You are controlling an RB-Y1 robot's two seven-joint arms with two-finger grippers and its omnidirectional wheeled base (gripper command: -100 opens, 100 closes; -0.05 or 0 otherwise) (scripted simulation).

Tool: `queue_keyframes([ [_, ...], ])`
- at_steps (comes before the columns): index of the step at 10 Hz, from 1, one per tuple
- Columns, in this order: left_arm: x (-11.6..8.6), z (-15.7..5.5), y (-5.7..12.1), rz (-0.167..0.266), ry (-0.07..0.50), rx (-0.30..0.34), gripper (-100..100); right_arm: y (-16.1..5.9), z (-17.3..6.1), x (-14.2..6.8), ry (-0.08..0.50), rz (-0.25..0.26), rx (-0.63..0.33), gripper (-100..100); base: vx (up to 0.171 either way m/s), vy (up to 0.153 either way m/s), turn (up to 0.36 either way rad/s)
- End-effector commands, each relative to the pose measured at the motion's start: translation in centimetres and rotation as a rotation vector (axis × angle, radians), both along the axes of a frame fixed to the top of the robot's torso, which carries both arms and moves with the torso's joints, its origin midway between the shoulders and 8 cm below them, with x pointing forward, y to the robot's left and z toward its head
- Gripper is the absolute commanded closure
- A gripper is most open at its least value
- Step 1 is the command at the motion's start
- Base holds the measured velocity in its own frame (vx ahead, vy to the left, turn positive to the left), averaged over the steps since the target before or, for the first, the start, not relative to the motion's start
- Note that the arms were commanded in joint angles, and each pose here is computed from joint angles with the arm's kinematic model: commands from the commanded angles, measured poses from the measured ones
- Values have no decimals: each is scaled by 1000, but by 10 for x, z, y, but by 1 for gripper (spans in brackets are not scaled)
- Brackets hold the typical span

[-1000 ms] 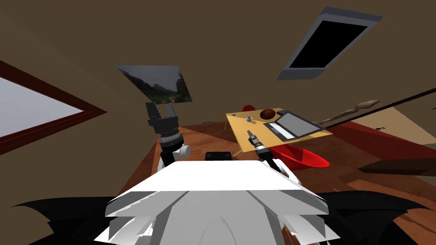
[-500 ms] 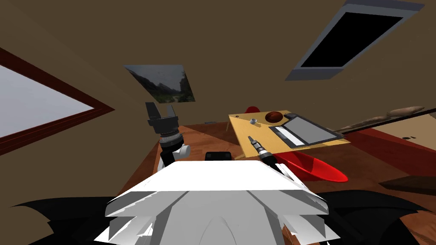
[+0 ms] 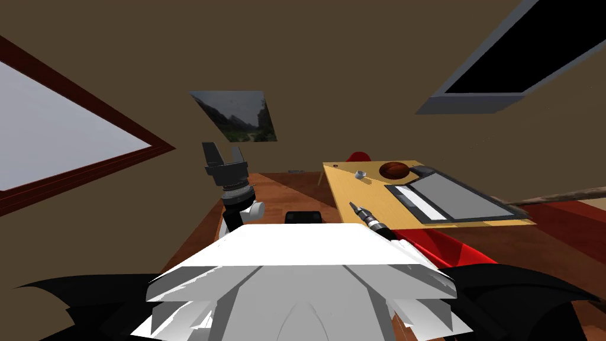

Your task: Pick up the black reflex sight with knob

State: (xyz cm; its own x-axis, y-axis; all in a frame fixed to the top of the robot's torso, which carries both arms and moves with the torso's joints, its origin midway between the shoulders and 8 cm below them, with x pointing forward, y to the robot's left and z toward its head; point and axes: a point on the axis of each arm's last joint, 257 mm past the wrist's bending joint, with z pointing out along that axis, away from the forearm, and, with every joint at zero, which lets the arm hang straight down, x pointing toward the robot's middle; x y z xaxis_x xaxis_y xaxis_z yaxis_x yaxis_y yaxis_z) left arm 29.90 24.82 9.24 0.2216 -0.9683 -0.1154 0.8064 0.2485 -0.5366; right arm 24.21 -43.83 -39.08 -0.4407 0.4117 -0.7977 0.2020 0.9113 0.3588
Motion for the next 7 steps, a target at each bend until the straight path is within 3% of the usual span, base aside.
queue_keyframes([
  [1,0,0,0,0,0,0,0,-20,-26,-35,103,11,-99,-100,107,-43,209],
  [3,0,0,0,0,0,0,0,-21,-28,-37,110,15,-108,-100,56,-19,42],
  [5,0,0,0,0,0,0,0,-46,-54,-83,237,45,-226,-100,73,-8,192],
  [7,0,0,0,0,0,0,0,-48,-56,-86,245,43,-229,-100,56,-24,12],
])
